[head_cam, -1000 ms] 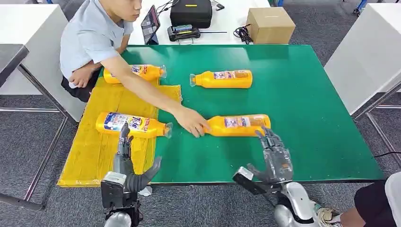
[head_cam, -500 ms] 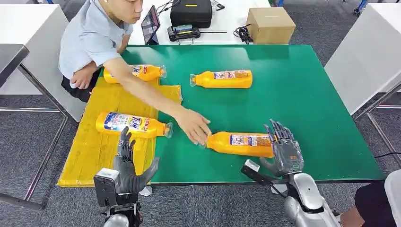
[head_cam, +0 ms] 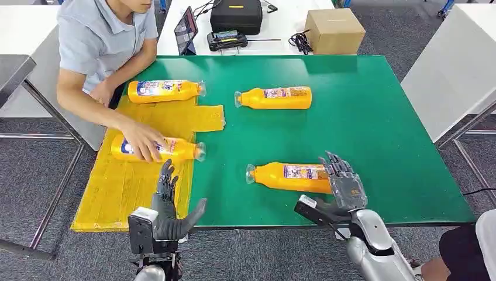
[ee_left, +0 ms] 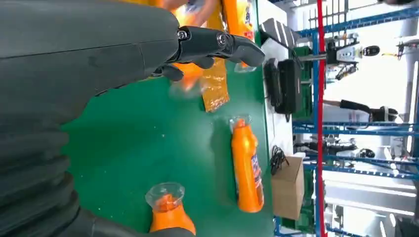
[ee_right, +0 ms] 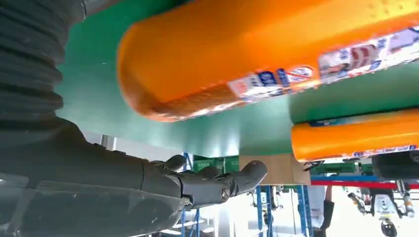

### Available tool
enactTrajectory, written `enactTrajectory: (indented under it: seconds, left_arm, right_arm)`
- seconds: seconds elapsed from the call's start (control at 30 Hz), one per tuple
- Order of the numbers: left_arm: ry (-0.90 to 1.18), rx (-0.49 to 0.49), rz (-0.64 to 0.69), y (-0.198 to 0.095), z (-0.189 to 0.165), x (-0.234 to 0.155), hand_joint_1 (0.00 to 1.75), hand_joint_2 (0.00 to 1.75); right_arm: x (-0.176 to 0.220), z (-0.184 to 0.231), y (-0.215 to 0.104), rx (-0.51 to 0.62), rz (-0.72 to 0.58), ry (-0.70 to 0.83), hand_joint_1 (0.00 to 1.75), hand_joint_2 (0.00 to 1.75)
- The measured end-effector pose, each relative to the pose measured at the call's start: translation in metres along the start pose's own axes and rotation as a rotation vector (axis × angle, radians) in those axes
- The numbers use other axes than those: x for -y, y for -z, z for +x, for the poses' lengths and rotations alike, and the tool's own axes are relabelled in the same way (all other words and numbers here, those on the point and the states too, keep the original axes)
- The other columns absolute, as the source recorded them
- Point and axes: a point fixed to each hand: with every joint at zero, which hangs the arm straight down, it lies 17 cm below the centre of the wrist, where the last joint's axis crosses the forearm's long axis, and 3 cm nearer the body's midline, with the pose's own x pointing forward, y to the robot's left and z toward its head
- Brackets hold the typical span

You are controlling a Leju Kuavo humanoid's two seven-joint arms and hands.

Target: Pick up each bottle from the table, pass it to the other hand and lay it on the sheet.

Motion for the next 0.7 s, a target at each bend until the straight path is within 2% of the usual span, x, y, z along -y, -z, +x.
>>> enactTrajectory:
  seconds: [0.3,0.6,0.63,0.67,0.7]
  left_arm:
    - [-0.001,-0.004,-0.042,0.001,-0.002,0.014,0.0,1.75]
    - [0.025,-0.005,-0.066,0.002,-0.004,0.02,0.0,1.75]
    - [0.028,-0.005,-0.069,0.002,-0.005,0.02,0.0,1.75]
    - [0.03,-0.006,-0.07,0.002,-0.005,0.02,0.0,1.75]
    - [0.03,-0.006,-0.071,0.002,-0.005,0.02,0.0,1.75]
  right_arm:
    - [-0.017,-0.007,0.02,-0.029,0.05,0.002,0.0,1.75]
    - [-0.037,-0.017,0.036,-0.061,0.203,0.014,0.0,1.75]
    - [-0.038,-0.017,0.038,-0.064,0.219,0.016,0.07,1.75]
    - [-0.039,-0.018,0.039,-0.066,0.233,0.017,0.42,1.75]
    - [-0.039,-0.019,0.04,-0.065,0.239,0.014,1.41,1.75]
